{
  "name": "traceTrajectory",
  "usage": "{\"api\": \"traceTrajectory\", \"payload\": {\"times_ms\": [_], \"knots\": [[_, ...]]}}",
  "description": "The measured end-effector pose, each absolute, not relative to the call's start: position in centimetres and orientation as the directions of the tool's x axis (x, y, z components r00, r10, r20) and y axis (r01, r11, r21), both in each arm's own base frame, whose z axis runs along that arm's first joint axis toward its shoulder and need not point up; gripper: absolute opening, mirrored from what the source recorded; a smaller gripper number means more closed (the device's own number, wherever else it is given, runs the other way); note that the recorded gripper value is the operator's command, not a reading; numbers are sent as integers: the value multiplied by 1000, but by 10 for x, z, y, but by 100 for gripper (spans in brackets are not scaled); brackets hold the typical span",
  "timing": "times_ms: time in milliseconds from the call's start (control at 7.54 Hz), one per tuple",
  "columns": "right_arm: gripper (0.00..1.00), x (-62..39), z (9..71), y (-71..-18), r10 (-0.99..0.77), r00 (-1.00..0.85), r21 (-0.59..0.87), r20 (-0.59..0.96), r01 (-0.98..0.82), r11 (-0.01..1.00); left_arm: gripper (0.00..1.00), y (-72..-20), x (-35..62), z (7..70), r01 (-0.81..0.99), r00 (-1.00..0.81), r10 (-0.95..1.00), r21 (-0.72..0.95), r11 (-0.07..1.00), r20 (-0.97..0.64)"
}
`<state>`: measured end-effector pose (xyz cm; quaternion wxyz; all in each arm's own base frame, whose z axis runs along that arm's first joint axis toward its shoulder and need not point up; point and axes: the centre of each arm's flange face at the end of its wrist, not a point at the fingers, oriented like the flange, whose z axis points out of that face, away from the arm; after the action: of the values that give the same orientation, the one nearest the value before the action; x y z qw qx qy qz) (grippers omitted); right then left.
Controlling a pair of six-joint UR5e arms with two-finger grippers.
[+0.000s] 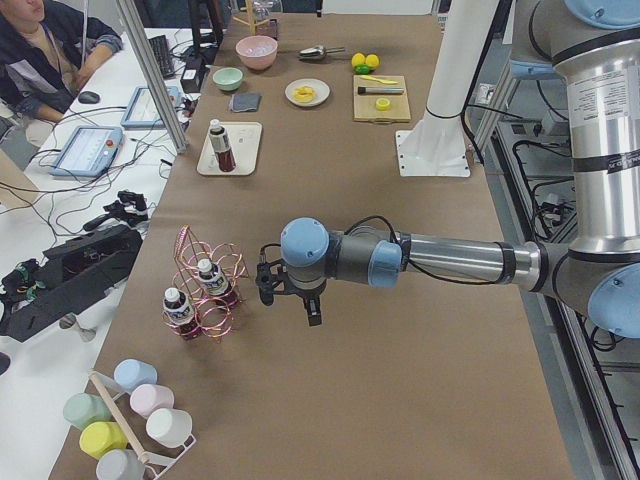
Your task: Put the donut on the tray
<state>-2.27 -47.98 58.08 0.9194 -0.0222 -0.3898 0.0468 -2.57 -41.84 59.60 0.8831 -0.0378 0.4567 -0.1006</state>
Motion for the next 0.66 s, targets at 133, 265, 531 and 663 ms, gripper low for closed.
{"api": "traceTrajectory", "payload": {"times_ms": [133, 265, 531, 663], "knots": [[100, -52, 564, -489, 140, 684, -107, 716, -90, 990, 98, -417, -26, 596, 143, 562, -213, -159, 977, -799], [100, -86, 552, -493, 172, 670, -126, 722, -118, 985, 98, -416, -26, 596, 143, 562, -213, -159, 977, -799], [100, -155, 536, -489, 229, 642, -139, 732, -188, 972, 98, -416, -26, 596, 143, 562, -212, -159, 977, -799], [99, -190, 529, -486, 236, 630, -128, 740, -212, 969, 98, -416, -26, 596, 143, 562, -213, -160, 977, -799]]}}
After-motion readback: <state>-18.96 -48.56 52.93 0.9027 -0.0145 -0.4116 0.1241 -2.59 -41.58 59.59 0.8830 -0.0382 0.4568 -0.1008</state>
